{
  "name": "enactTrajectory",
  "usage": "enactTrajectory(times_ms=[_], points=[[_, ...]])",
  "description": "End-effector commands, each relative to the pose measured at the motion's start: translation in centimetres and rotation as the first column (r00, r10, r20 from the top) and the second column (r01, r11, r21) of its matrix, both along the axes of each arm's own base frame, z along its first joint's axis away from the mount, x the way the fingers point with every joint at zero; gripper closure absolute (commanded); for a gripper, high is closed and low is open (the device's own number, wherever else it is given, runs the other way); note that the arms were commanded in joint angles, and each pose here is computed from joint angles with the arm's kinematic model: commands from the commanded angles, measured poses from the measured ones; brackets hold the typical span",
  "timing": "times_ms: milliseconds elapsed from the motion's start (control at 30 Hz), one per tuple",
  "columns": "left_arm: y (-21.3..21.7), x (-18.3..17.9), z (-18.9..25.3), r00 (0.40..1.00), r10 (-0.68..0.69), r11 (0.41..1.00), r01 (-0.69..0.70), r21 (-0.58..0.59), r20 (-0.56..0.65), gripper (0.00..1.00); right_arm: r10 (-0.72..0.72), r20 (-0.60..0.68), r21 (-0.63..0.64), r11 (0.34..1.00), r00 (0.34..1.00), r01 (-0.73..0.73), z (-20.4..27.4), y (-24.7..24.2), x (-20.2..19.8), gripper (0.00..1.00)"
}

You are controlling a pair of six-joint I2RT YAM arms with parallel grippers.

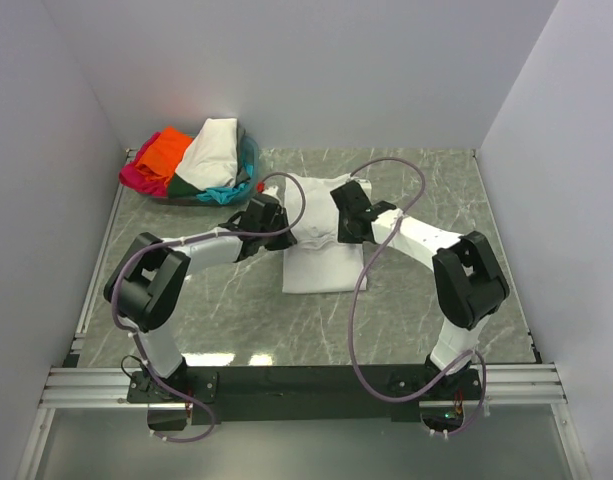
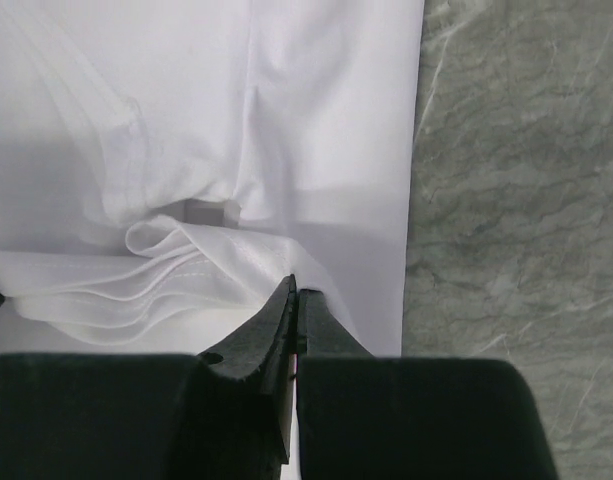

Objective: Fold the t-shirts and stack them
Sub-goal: Fold the tshirt

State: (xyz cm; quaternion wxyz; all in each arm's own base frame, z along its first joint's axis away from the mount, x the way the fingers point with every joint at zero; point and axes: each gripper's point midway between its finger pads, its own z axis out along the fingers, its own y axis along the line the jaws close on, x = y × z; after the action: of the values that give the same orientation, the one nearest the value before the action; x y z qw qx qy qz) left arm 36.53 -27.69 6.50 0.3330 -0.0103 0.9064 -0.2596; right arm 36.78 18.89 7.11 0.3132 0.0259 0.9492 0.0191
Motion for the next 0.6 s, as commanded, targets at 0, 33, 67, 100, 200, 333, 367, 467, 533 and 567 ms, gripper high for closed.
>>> enactTrajectory(times_ms=[0, 33, 67, 100, 200, 333, 367, 467, 533, 567], points=[[-0.6, 2.3, 1.6, 0.998, -0.001, 0.999, 0.004, -0.046, 0.060, 0.99, -0.007, 0.033, 0.008, 1.000, 0.999, 0.007, 0.7, 0.1, 1.9, 1.00], [-0.3, 2.7, 1.5, 0.998, 0.011, 0.999, -0.009, -0.039, 0.061, 0.99, -0.008, 0.028, 0.005, 1.000, 1.000, 0.008, 0.4, 0.0, 2.1, 1.00], [-0.3, 2.8, 1.2, 0.998, 0.010, 1.000, -0.008, -0.029, 0.059, 0.99, -0.005, 0.026, 0.006, 1.000, 1.000, 0.005, 0.3, 0.1, 2.2, 1.00], [-0.1, 3.0, 1.1, 0.998, 0.013, 1.000, -0.012, -0.025, 0.060, 0.99, -0.008, 0.025, 0.004, 1.000, 1.000, 0.008, 0.2, -0.1, 2.3, 1.00], [0.3, 3.5, 0.5, 0.998, 0.024, 1.000, -0.023, -0.021, 0.055, 0.99, -0.018, 0.021, -0.002, 1.000, 1.000, 0.018, -0.3, -0.4, 3.0, 1.00], [0.5, 3.9, -0.2, 0.999, 0.029, 0.999, -0.029, -0.014, 0.033, 0.91, -0.036, 0.018, -0.005, 0.999, 0.999, 0.036, -0.9, -0.8, 4.2, 1.00], [0.4, 4.0, -0.2, 0.999, 0.030, 0.999, -0.029, -0.013, 0.035, 0.82, -0.036, 0.018, -0.004, 0.999, 0.999, 0.037, -0.9, -0.8, 4.4, 1.00], [0.7, 4.5, 1.3, 0.997, 0.045, 0.999, -0.044, -0.012, 0.068, 0.44, -0.038, 0.027, -0.003, 0.999, 0.999, 0.038, -0.2, -1.0, 5.1, 0.86], [1.0, 4.7, 2.7, 0.993, 0.059, 0.998, -0.058, -0.008, 0.103, 0.33, -0.030, 0.042, -0.008, 1.000, 0.999, 0.030, 1.3, -1.2, 5.1, 0.66], [1.2, 4.6, 4.3, 0.989, 0.066, 0.998, -0.065, -0.016, 0.133, 0.27, -0.032, 0.054, -0.010, 0.999, 0.998, 0.032, 1.9, -1.3, 4.9, 0.63]])
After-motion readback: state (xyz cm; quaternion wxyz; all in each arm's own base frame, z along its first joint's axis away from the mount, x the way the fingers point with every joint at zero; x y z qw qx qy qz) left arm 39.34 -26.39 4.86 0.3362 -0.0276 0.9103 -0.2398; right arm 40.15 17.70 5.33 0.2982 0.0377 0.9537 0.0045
